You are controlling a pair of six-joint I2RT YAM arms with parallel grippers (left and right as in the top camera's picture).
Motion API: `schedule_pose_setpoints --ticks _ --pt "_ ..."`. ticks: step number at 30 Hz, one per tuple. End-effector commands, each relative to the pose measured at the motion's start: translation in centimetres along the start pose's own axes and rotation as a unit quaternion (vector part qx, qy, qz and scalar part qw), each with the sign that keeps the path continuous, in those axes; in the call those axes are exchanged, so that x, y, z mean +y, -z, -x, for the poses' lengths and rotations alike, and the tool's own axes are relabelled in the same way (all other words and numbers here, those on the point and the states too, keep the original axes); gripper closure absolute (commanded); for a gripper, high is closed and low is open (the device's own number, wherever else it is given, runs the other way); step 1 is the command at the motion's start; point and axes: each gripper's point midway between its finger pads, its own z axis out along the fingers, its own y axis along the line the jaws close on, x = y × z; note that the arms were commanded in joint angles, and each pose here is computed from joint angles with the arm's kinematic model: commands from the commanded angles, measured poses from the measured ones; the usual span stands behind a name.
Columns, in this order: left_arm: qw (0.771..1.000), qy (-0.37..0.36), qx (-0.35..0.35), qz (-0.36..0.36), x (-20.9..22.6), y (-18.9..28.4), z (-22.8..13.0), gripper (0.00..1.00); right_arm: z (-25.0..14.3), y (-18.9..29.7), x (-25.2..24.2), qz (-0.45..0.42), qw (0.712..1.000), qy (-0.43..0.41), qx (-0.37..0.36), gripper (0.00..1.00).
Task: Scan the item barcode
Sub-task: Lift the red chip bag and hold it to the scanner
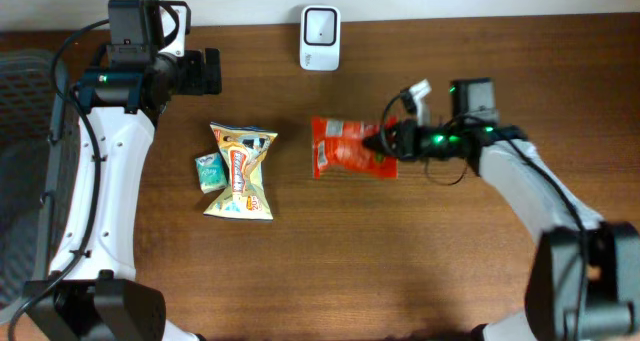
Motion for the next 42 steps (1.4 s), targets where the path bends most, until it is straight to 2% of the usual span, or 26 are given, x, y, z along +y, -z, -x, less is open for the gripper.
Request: schedule_pose_setpoints --ticks 1,5,14,18,22,25,28,30,33,36,37,42 --pt "1.0 -0.006 0.001 0.005 0.4 -0.2 0.0 0.01 1.7 3.4 6.8 0.101 0.991 0.087 -0.018 0.96" --pt "1.0 -0.006 0.001 0.005 0.4 -0.2 0.0 0.01 3.2 5.5 8.3 0.115 0.989 0.091 -0.038 0.96" --pt "1.0 -0.006 0.001 0.005 0.4 -0.2 0.0 0.01 5.1 8.4 7.2 0.101 0.991 0.038 -0.073 0.96" --pt "1.0 -0.006 0.001 0.005 0.4 -0.2 0.0 0.01 8.3 10.5 9.3 0.095 0.989 0.043 -0.107 0.96" --pt "1.0 -0.006 0.001 0.005 0.4 -0.2 0.0 0.01 13.6 12.6 11.8 0.021 0.981 0.078 -0.179 0.96" --pt "1.0 -0.005 0.001 0.005 0.4 -0.2 0.0 0.01 16.3 12.5 11.6 -0.105 0.961 0.103 -0.234 0.96" --pt "1.0 -0.006 0.001 0.005 0.4 -0.2 0.0 0.01 17.1 11.3 10.5 -0.259 0.92 0.136 -0.26 0.96" --pt "1.0 -0.006 0.001 0.005 0.4 -0.2 0.0 0.01 17.6 10.7 10.6 -0.357 0.877 0.169 -0.275 0.96" --pt "1.0 -0.006 0.001 0.006 0.4 -0.2 0.0 0.01 19.0 9.9 11.7 -0.471 0.8 0.231 -0.293 0.96" --pt "1.0 -0.006 0.001 0.006 0.4 -0.2 0.0 0.01 21.3 8.7 11.2 -0.584 0.699 0.29 -0.292 0.96" --pt "1.0 -0.006 0.001 0.005 0.4 -0.2 0.0 0.01 22.1 7.5 10.6 -0.609 0.668 0.321 -0.281 0.96" --pt "1.0 -0.006 0.001 0.005 0.4 -0.2 0.0 0.01 25.1 -0.2 6.7 -0.663 0.55 0.471 -0.189 0.96"
